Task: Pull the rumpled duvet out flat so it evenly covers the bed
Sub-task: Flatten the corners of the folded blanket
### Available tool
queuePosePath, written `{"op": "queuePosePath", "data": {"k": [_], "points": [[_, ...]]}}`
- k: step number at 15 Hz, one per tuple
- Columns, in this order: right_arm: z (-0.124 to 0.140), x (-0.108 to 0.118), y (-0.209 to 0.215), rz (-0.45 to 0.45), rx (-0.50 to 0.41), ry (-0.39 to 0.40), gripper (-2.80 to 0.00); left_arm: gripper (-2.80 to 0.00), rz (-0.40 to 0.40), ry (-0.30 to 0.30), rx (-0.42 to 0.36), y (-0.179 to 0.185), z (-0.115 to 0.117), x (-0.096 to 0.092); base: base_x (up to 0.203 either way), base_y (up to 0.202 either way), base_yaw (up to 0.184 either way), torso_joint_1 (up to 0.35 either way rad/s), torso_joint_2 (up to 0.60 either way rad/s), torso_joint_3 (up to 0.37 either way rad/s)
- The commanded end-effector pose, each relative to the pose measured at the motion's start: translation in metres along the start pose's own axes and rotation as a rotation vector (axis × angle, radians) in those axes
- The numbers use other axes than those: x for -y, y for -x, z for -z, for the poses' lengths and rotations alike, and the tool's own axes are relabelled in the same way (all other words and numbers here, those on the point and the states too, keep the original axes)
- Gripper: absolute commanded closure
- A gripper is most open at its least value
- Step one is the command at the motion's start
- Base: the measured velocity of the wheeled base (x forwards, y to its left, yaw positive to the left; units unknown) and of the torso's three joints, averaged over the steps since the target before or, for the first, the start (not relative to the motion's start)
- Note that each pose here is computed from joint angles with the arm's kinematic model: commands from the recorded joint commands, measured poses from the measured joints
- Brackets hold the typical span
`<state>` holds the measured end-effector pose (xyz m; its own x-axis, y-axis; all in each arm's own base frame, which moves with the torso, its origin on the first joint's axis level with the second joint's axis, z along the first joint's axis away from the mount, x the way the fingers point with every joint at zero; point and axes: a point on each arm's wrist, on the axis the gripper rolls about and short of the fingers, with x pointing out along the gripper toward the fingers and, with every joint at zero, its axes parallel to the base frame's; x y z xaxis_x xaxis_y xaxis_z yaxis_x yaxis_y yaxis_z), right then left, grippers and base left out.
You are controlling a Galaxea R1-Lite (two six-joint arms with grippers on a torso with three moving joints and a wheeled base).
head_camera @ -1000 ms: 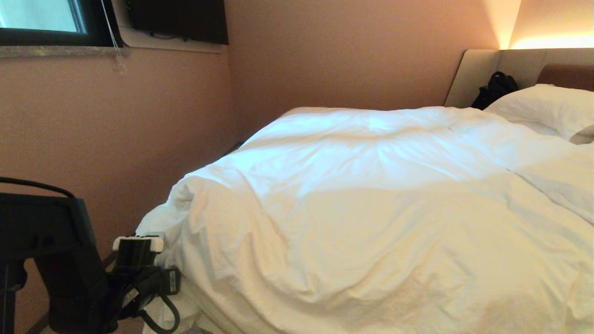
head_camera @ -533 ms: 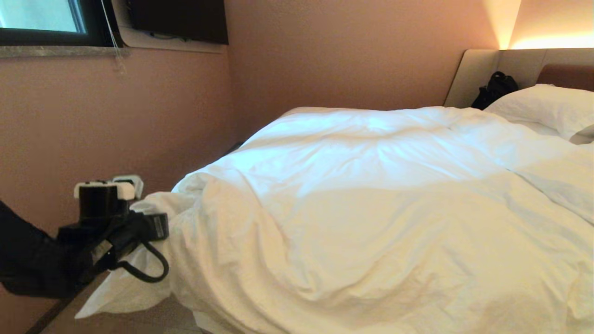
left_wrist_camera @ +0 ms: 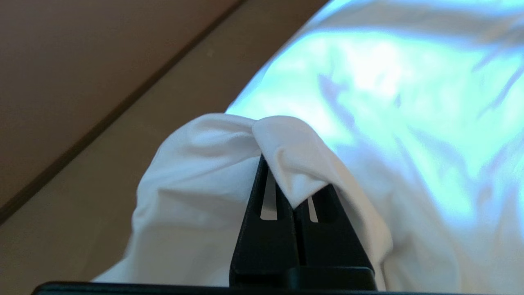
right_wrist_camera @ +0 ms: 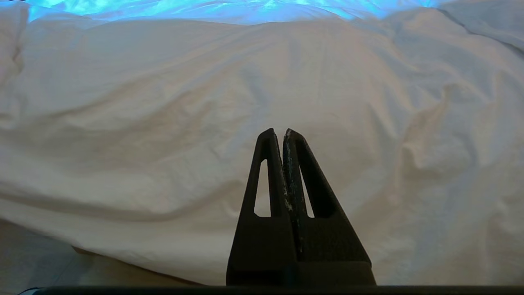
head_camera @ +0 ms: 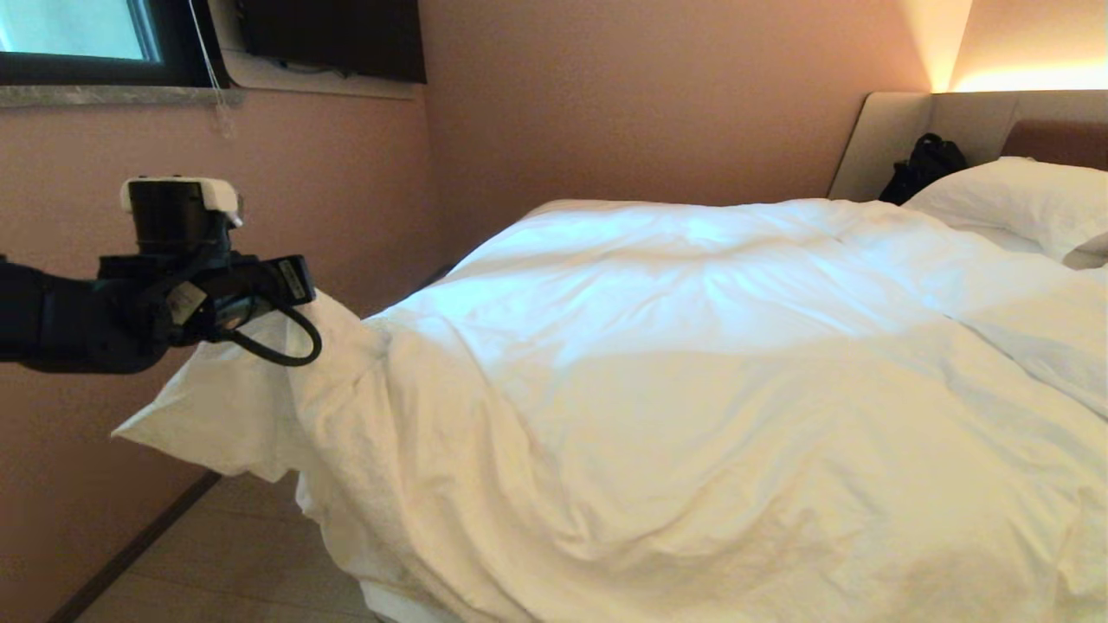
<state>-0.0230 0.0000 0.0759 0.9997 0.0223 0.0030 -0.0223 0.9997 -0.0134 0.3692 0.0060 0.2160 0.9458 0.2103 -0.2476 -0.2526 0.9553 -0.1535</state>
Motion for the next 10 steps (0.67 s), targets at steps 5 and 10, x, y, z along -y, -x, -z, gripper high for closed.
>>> {"op": "queuePosePath", "data": {"k": [5, 10], "points": [[0.000, 0.000, 0.000, 0.000, -0.001, 0.000, 0.00, 0.00, 0.013, 0.001, 0.001, -0.075, 0.001, 0.022, 0.000, 0.000, 0.000, 0.000, 0.00, 0.000], [0.000, 0.000, 0.000, -0.001, -0.001, 0.000, 0.00, 0.00, 0.000, -0.027, -0.112, -0.125, 0.042, 0.031, 0.000, 0.000, 0.000, 0.000, 0.00, 0.000]]}}
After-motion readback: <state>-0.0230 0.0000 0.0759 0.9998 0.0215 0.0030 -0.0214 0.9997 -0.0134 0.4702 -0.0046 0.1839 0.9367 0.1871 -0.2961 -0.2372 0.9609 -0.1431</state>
